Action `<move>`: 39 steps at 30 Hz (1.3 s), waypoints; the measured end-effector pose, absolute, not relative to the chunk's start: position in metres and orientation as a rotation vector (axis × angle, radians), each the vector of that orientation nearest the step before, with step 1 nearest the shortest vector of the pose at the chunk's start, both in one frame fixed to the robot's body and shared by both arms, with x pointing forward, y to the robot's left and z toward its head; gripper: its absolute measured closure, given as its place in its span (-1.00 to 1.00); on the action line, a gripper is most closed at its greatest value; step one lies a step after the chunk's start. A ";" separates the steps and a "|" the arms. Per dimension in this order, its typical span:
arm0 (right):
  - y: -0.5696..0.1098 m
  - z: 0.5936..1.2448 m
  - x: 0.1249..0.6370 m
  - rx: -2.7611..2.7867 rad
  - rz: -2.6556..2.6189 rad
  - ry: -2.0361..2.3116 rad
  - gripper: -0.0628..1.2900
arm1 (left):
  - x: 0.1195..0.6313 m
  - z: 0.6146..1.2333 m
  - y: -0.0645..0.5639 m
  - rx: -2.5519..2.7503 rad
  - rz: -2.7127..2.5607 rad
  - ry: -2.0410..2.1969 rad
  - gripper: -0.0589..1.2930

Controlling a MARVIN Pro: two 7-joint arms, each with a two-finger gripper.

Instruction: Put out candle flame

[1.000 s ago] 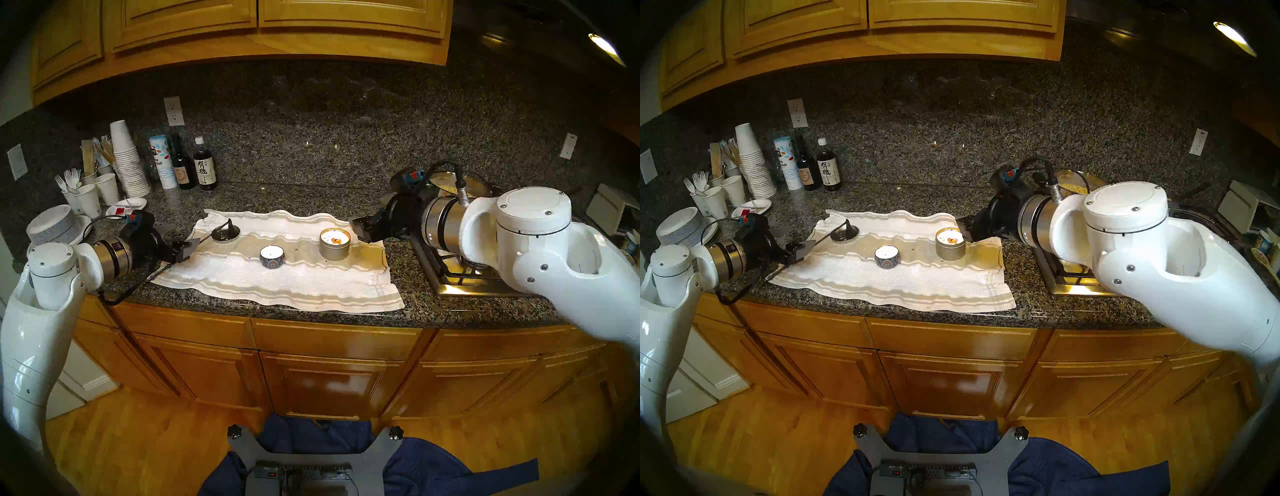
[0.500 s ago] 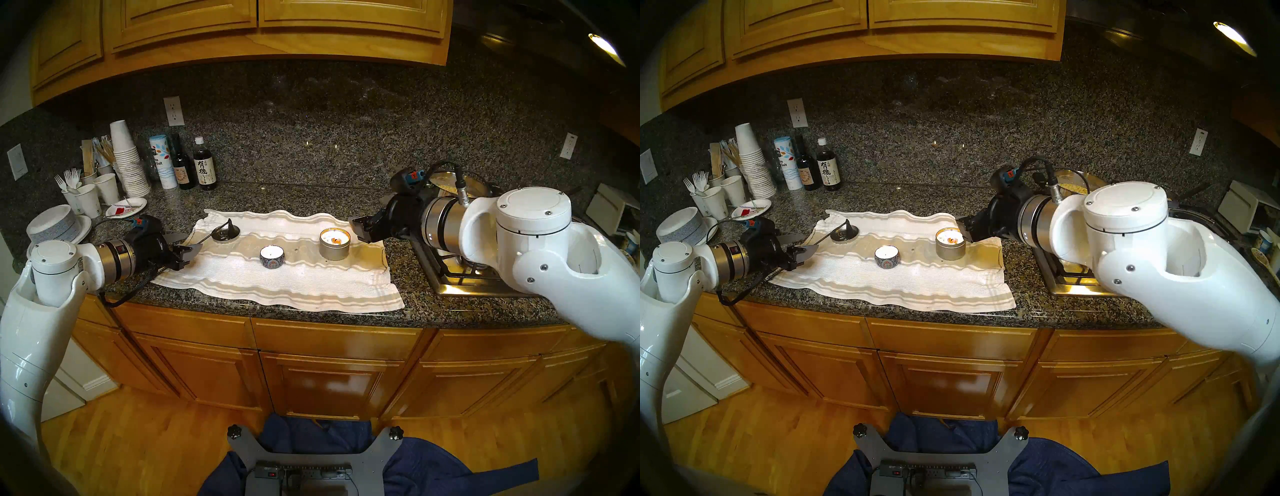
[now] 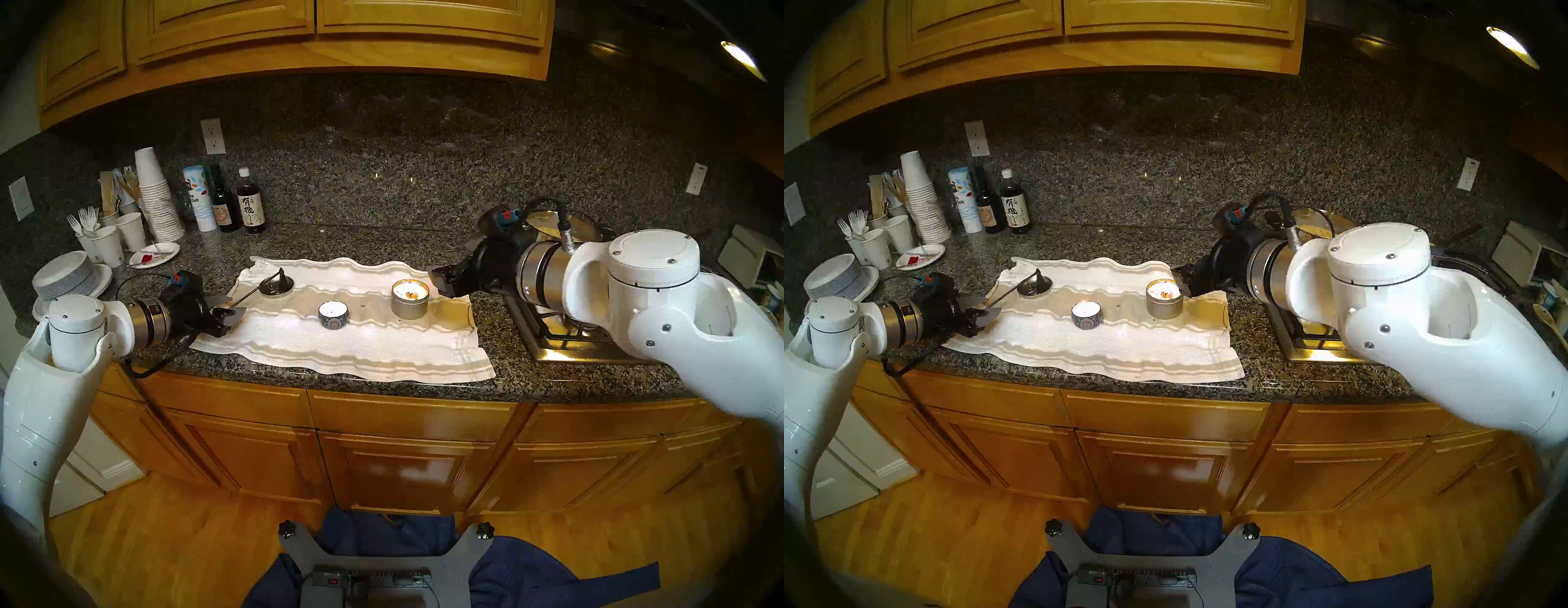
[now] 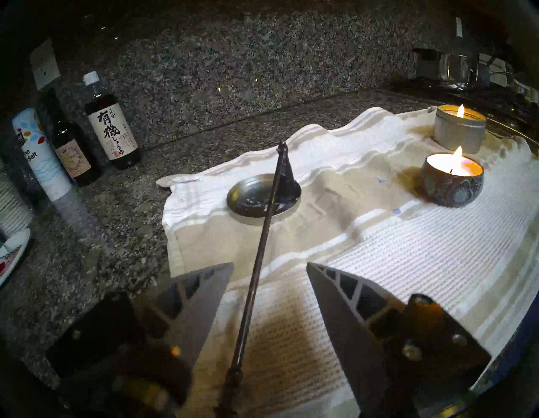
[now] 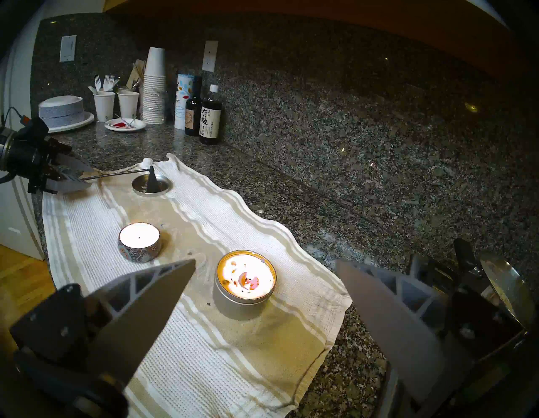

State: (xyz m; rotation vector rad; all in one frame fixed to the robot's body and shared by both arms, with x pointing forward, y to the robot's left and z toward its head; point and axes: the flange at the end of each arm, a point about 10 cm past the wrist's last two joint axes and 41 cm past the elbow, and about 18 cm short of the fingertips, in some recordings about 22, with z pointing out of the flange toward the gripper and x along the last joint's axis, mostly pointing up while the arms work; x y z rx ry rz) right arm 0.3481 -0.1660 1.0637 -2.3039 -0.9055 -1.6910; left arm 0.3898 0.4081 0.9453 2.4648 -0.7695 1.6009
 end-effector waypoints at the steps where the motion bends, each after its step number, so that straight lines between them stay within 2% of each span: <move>1: -0.166 1.064 0.348 -2.304 -1.691 -0.906 -0.94 | 0.390 0.945 0.408 2.466 1.602 -0.770 -0.20; 11: -0.166 1.064 0.348 -2.304 -1.691 -0.905 -0.94 | 0.394 0.945 0.408 2.472 1.616 -0.778 -0.20; 14: -0.166 1.064 0.348 -2.304 -1.691 -0.905 -0.94 | 0.394 0.943 0.409 2.475 1.612 -0.779 0.03; 18: -0.166 1.064 0.348 -2.304 -1.691 -0.905 -0.94 | 0.394 0.941 0.409 2.478 1.607 -0.779 0.07; 20: -0.166 1.064 0.348 -2.304 -1.691 -0.905 -0.94 | 0.394 0.939 0.409 2.480 1.601 -0.781 0.15; 24: -0.166 1.064 0.348 -2.304 -1.691 -0.905 -0.94 | 0.395 0.936 0.408 2.485 1.593 -0.789 0.09; 26: -0.166 1.064 0.348 -2.304 -1.691 -0.905 -0.94 | 0.395 0.934 0.408 2.489 1.589 -0.794 -0.13; 35: -0.166 1.064 0.348 -2.304 -1.691 -0.905 -0.94 | 0.398 0.927 0.408 2.506 1.573 -0.808 -0.08; 37: -0.166 1.064 0.348 -2.304 -1.691 -0.905 -0.94 | 0.399 0.926 0.408 2.508 1.570 -0.809 0.00; 39: -0.166 1.064 0.348 -2.304 -1.690 -0.905 -0.94 | 0.400 0.925 0.408 2.510 1.567 -0.811 0.18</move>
